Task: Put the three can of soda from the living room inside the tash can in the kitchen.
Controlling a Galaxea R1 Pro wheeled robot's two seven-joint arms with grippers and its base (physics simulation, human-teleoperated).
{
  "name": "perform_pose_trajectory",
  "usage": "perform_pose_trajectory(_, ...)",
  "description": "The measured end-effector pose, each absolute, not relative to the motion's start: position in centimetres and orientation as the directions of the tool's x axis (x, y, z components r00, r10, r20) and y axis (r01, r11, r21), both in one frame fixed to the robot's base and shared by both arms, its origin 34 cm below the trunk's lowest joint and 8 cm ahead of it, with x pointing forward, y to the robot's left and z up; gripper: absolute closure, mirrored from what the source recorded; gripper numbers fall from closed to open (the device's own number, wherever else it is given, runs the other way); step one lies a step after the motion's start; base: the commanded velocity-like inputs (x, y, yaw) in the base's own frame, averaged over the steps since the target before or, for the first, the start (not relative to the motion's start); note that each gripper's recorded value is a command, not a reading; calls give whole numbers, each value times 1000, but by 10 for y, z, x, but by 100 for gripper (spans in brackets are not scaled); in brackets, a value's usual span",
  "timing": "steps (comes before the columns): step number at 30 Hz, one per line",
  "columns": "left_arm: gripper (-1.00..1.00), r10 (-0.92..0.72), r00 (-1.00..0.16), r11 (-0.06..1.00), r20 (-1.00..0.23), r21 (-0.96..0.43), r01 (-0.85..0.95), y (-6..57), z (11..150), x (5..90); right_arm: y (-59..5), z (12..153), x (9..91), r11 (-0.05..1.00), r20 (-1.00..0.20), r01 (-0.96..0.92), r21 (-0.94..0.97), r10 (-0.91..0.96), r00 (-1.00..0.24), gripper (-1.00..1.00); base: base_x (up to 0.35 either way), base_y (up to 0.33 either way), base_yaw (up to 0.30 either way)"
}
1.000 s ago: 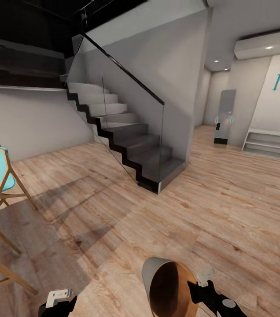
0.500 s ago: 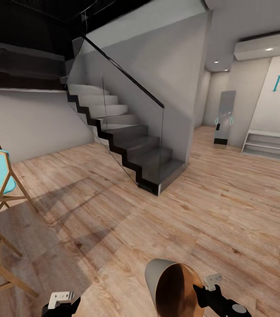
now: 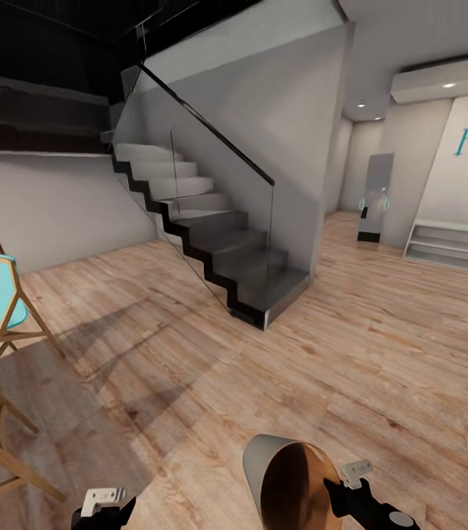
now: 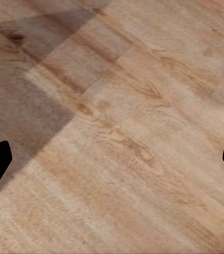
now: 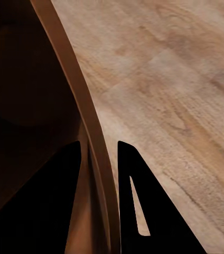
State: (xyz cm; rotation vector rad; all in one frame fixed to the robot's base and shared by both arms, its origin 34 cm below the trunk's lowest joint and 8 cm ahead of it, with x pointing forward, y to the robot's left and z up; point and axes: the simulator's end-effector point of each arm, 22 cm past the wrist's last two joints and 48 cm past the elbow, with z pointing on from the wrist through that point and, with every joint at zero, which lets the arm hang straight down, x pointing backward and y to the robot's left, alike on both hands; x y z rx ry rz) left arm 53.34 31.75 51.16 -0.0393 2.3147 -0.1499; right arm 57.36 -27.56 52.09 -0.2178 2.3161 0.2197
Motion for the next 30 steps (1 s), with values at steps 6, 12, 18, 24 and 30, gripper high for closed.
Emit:
perform_pose_trajectory(6, -100, -77, -679, 992, -730, -122, 19, 317, 523, 535, -276, 534, 576, 970, -736, -225, 88, -88, -671, 100, 0, 0, 0)
perform_pose_trajectory(12, -100, -77, -675, 991, -734, -132, 31, 314, 537, 537, -276, 546, 576, 971, -740, -224, 88, -87, -667, 100, 0, 0, 0)
perform_pose_trajectory(18, -100, -77, -668, 991, -740, -133, 33, 314, 552, 540, -276, 558, 574, 970, -741, -225, 87, -88, -666, 100, 0, 0, 0)
perform_pose_trajectory(24, -100, -77, -664, 990, -744, -133, 34, 314, 565, 542, -276, 569, 574, 970, -741, -225, 87, -88, -665, 100, 0, 0, 0)
perform_pose_trajectory(30, -100, -78, -663, 990, -744, -134, 34, 314, 576, 543, -276, 580, 574, 970, -741, -226, 87, -89, -666, 100, 0, 0, 0)
